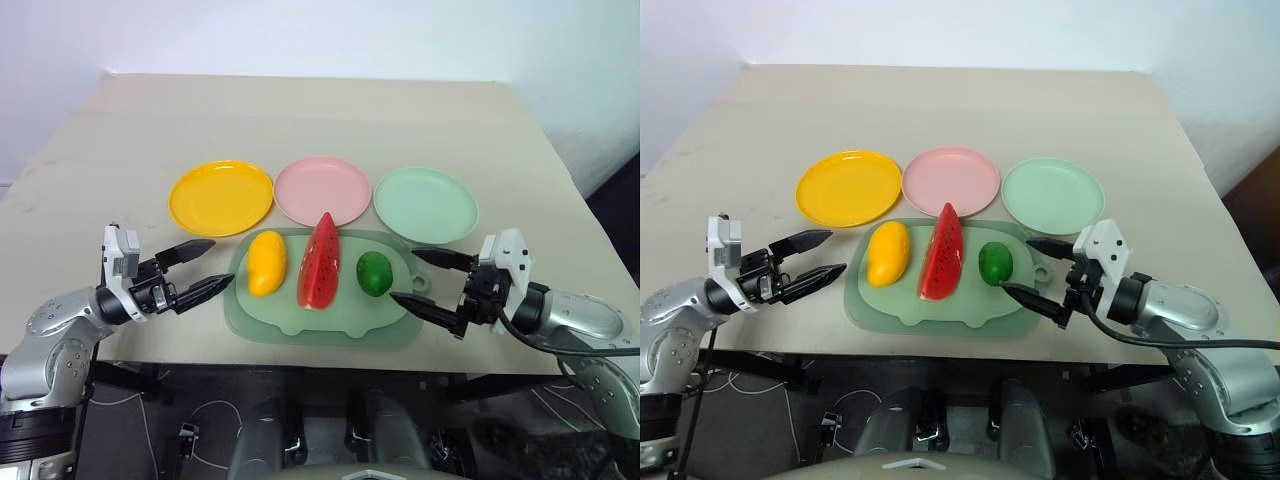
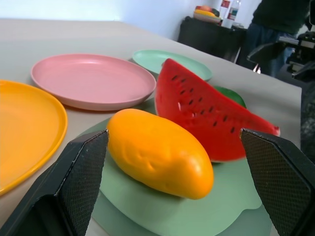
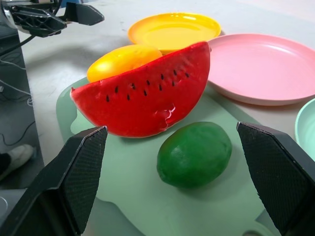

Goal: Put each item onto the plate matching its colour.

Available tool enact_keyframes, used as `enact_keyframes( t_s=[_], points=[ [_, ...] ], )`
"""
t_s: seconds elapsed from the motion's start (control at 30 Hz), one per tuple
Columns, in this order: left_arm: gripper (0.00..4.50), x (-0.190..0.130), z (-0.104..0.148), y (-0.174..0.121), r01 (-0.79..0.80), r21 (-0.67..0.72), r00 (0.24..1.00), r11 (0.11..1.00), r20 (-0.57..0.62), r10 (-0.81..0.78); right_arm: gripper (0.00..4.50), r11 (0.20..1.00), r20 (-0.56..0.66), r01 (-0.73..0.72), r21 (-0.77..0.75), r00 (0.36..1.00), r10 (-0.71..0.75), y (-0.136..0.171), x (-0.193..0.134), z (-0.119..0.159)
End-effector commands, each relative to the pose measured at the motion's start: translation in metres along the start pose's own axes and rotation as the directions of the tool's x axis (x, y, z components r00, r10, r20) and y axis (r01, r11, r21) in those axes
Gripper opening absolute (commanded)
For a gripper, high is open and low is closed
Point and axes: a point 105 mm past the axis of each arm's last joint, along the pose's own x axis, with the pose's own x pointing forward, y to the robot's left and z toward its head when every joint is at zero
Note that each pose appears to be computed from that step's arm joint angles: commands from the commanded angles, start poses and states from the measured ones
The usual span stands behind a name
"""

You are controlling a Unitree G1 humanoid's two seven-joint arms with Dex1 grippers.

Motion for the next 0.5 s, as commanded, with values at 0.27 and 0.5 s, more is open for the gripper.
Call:
enact_keyframes(
  t_s=[0.27, 0.5],
  points=[
    [4.48, 0.005, 0.011, 0.005, 0.013, 0.071, 1.000, 0.997, 0.015, -0.014, 4.50, 0.998, -0.024, 0.044, 0.048, 0.999, -0.043, -0.010, 0.010, -0.004],
    [4.48, 0.017, 0.012, 0.004, 0.043, 0.076, 0.998, 0.996, 0.038, -0.046, 4.50, 0.995, -0.074, 0.064, 0.073, 0.995, -0.059, -0.010, 0.006, -0.005]
  ],
)
